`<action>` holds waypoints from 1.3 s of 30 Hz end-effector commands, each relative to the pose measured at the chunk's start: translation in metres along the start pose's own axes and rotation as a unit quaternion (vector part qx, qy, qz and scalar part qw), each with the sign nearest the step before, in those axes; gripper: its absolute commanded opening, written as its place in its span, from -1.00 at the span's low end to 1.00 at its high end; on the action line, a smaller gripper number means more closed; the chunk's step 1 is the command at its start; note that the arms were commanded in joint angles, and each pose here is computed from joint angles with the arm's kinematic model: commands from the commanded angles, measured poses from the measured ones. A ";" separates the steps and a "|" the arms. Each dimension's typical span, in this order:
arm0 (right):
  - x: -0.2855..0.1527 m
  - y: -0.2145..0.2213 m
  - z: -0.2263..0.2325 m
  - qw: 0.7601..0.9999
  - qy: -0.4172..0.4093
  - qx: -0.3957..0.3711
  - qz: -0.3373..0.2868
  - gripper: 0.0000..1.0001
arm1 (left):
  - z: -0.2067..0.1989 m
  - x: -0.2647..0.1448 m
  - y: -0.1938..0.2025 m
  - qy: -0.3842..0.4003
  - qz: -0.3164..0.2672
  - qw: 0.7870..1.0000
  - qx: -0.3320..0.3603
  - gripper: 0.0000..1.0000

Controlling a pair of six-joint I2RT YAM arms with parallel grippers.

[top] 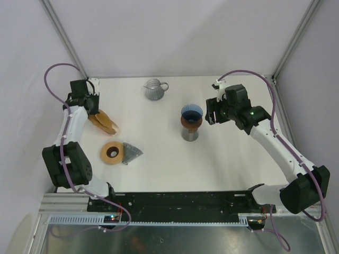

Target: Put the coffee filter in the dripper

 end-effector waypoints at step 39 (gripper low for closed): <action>0.018 -0.120 0.258 0.923 -0.176 -0.019 -0.342 0.53 | -0.093 -0.171 -0.035 0.207 -0.167 0.964 0.021 -1.00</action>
Point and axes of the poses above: each gripper's point midway between its finger pads, its own x axis out along the fingers, its own z axis along the line the jaws close on, y = z × x, the point moved 5 cm from there along -x, back along the fingers, and after that the axes turned 8 degrees about -x, right-handed, at the moved point
